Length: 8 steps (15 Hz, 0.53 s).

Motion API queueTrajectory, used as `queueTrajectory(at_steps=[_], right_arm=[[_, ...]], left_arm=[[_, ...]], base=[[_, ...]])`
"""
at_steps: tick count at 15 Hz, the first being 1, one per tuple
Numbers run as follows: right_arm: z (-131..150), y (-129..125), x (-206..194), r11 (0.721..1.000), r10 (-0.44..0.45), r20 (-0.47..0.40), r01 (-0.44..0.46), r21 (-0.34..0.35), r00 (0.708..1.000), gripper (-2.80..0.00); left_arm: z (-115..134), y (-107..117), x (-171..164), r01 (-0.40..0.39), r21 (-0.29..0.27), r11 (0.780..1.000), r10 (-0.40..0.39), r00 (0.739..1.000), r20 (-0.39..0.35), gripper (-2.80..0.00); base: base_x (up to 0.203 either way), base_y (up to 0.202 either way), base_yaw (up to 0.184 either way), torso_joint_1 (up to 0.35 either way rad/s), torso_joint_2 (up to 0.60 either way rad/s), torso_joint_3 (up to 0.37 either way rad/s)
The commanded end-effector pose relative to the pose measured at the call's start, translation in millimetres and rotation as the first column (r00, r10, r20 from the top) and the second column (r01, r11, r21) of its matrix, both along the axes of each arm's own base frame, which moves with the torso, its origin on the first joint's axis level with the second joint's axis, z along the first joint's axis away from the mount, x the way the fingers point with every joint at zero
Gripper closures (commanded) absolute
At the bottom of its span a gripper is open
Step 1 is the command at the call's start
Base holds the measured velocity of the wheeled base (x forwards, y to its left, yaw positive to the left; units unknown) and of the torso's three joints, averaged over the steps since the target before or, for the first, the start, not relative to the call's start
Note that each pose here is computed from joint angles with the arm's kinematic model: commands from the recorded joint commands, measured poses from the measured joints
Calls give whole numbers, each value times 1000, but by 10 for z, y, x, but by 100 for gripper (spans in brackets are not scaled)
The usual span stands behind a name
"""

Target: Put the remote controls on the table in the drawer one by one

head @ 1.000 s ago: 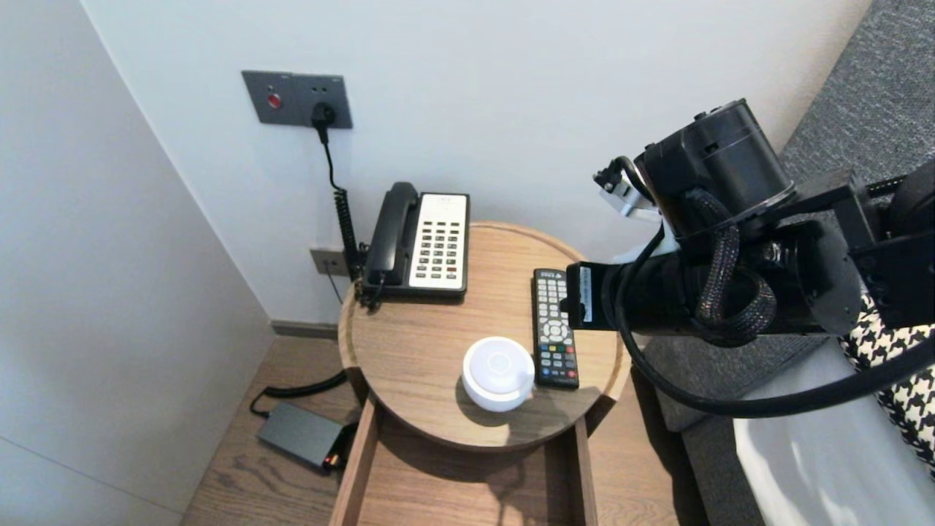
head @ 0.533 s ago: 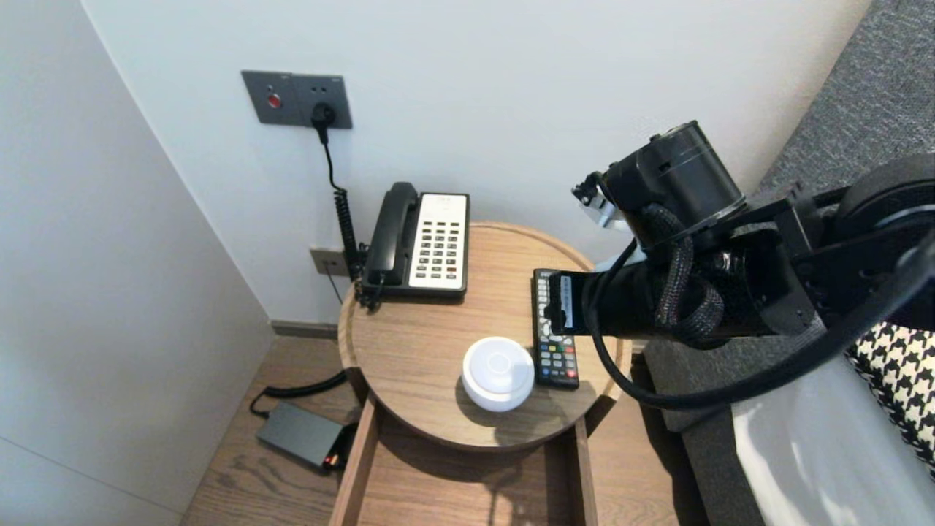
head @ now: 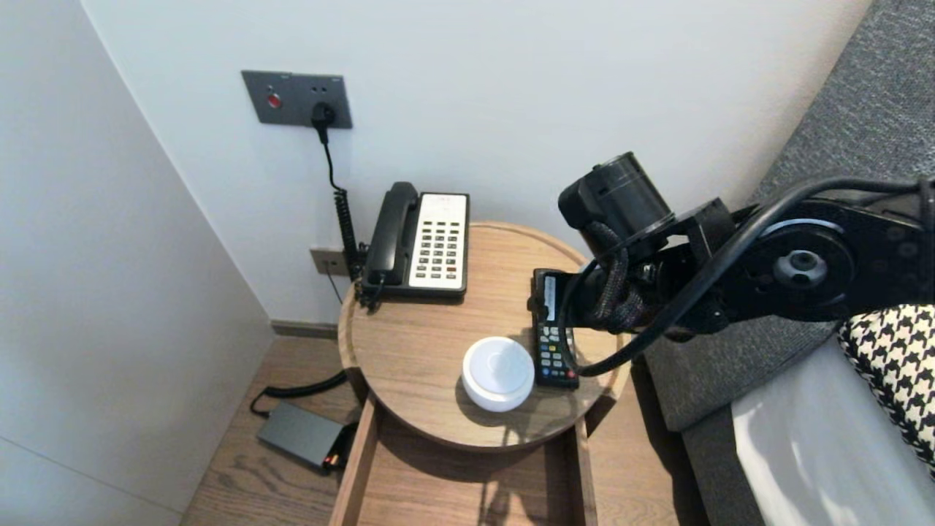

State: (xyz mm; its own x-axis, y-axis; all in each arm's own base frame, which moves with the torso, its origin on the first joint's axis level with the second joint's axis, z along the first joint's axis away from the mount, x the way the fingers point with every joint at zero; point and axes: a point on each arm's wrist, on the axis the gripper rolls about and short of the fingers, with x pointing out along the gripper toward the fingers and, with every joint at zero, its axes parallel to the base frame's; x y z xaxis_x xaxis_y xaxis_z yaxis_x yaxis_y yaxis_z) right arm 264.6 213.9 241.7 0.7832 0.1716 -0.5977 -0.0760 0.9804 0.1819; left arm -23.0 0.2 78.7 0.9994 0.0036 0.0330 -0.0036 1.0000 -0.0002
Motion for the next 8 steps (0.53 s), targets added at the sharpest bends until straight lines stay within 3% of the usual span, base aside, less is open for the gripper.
queueTrajectory(at_steps=[1,5,8], right_arm=[[-108,0,147,999,-38,-12,38,-17,999,-280],[-146,46,281,992,-122,0,122,20,992,-280],[-251,123,344,990,-138,-22,139,29,990,-280]], left_arm=[[-25,0,7,-1,0,1000,1,1000,-8,0],[-25,0,7,-1,0,1000,1,1000,-8,0],[-25,0,7,-1,0,1000,1,1000,-8,0]], base=[[0,0,0,0,0,0],[0,0,0,0,0,0],[0,0,0,0,0,0]])
